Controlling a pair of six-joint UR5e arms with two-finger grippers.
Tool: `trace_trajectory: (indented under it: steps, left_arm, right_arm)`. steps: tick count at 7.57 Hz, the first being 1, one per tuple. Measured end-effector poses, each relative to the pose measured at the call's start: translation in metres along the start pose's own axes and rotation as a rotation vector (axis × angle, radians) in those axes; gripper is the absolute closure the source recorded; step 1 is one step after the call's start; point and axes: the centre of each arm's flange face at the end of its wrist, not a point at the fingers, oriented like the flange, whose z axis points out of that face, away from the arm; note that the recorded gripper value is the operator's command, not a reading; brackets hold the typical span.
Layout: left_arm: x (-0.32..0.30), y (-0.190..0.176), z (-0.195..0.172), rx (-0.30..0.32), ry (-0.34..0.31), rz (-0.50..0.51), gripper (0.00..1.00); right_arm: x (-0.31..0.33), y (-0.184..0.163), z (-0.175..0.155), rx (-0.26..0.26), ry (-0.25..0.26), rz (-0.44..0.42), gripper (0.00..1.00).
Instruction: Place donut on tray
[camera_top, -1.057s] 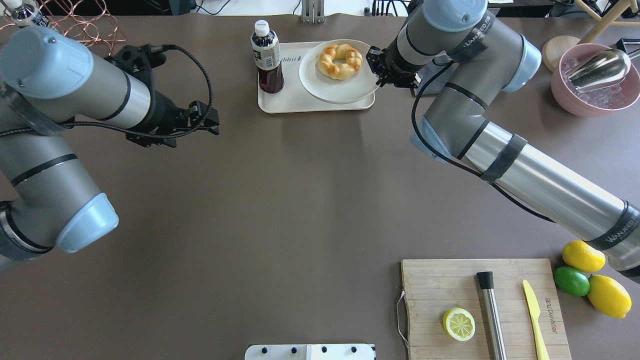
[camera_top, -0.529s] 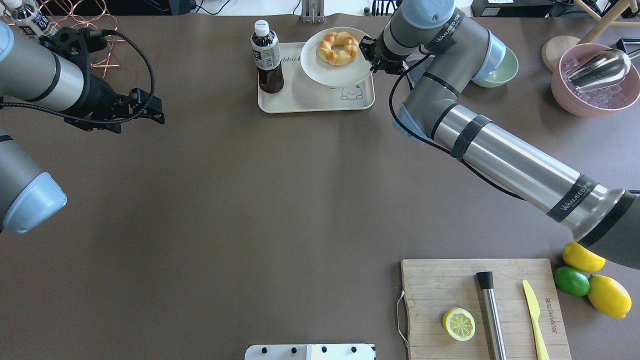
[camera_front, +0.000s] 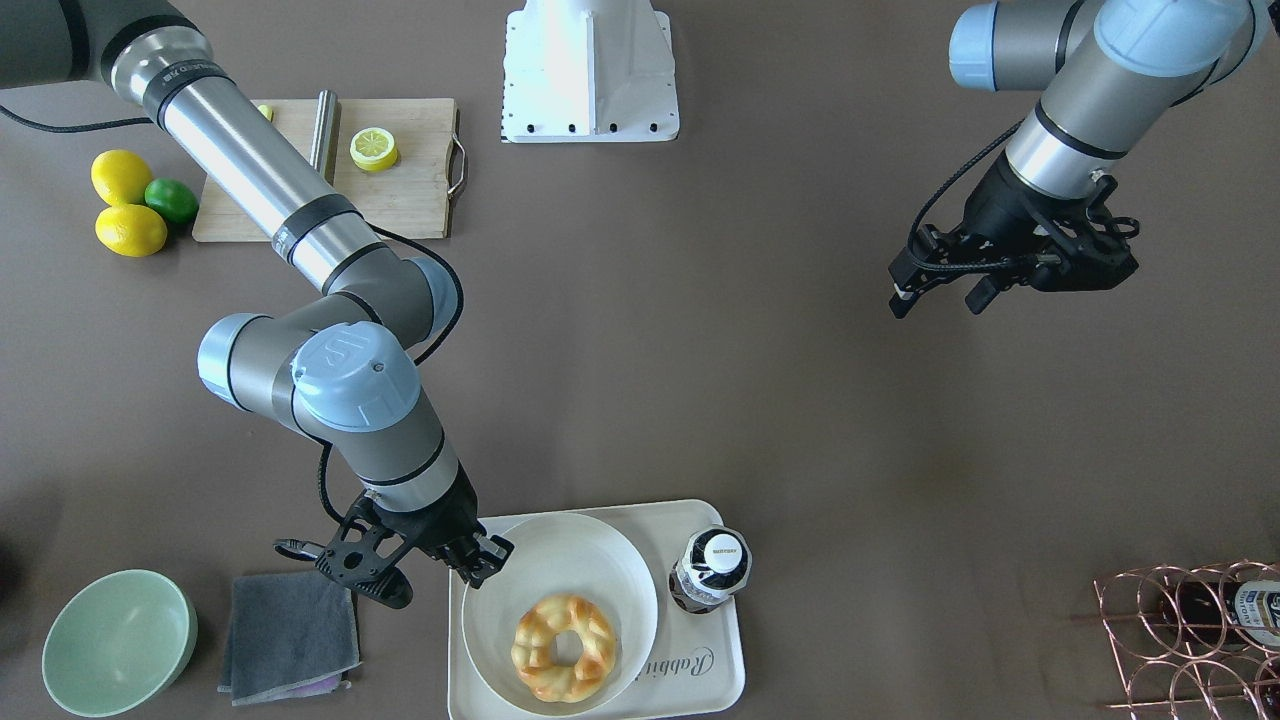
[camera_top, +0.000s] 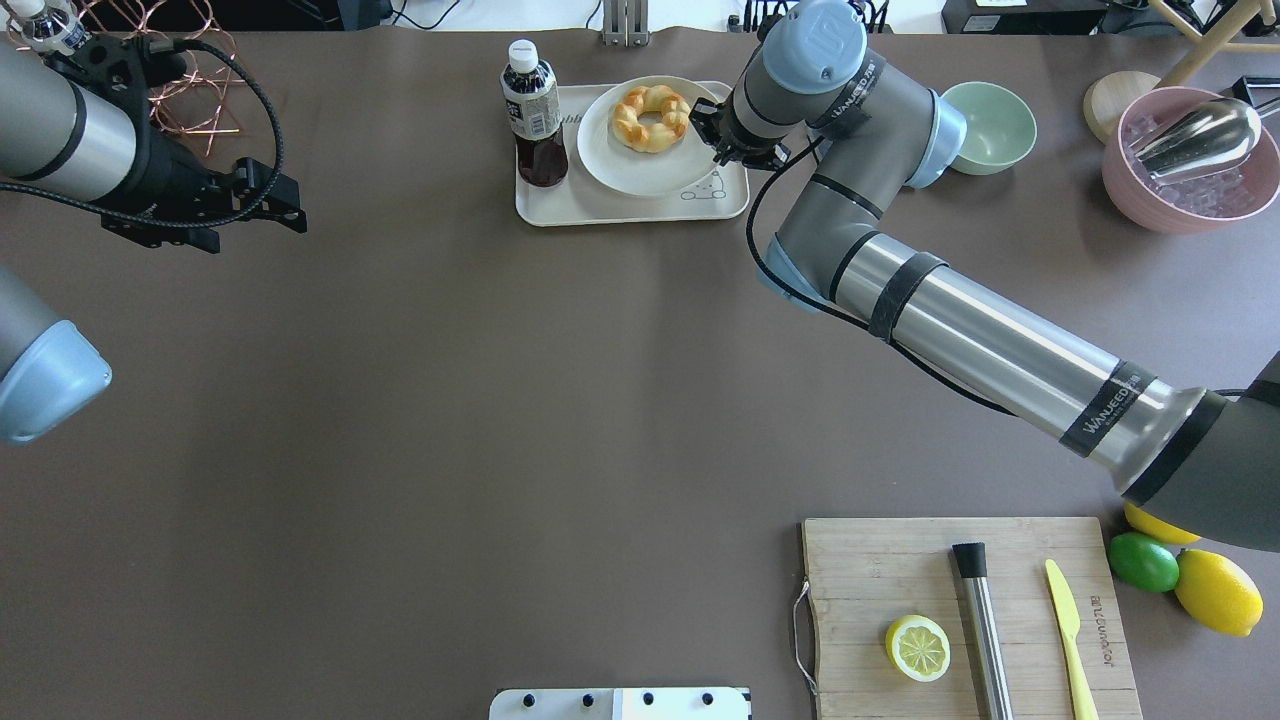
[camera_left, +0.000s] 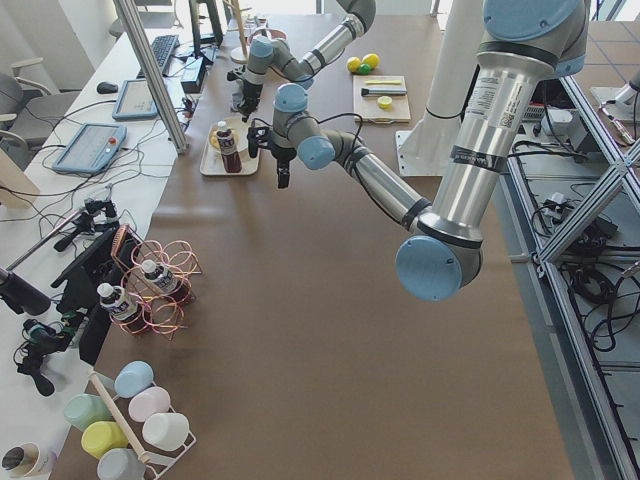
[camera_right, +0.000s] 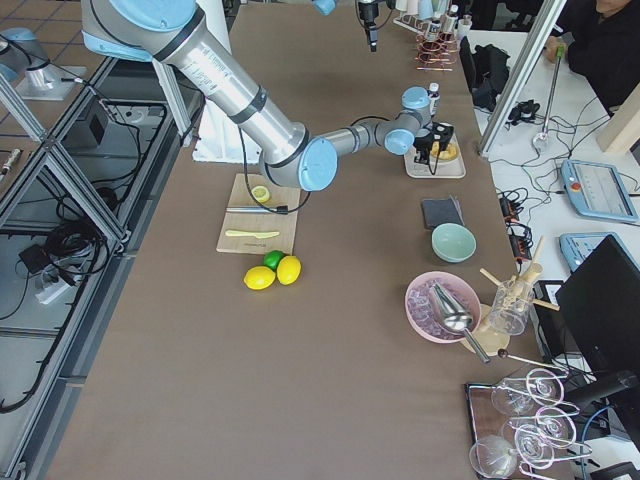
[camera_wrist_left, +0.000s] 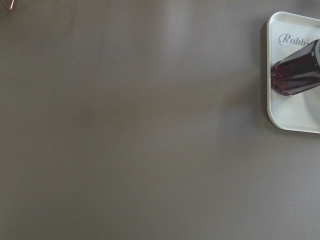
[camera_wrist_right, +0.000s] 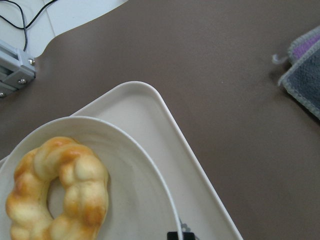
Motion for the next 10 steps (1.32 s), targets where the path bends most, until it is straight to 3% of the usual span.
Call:
trace_trajectory:
  steps: [3, 4, 5, 6, 8, 10]
  left_arm:
    - [-0.080, -0.033, -0.046, -0.007, -0.031, 0.043, 0.02]
    - [-0.134, -0.041, -0.061, -0.005, -0.063, 0.084, 0.02]
    - [-0.186, -0.047, -0.073, -0.002, -0.102, 0.123, 0.02]
    - [-0.236, -0.053, -0.086, 0.001, -0.141, 0.159, 0.02]
    - [-0.326, -0.066, -0.103, -0.004, -0.202, 0.224, 0.02]
    - [-0.380, -0.074, -0.124, 0.011, -0.227, 0.233, 0.02]
  right_arm:
    - [-0.003, 0.005, 0.002, 0.011, -0.001, -0.007, 1.00]
    - [-0.003, 0.003, 0.000, 0.017, -0.002, -0.006, 0.86]
    - [-0.003, 0.000, 0.000, 0.024, -0.002, -0.004, 0.16]
    - [-0.003, -0.002, 0.000, 0.036, -0.002, -0.004, 0.01]
    - [-0.003, -0.006, -0.002, 0.059, -0.003, -0.006, 0.00]
    - [-0.015, -0.010, -0.027, 0.058, -0.048, -0.008, 0.00]
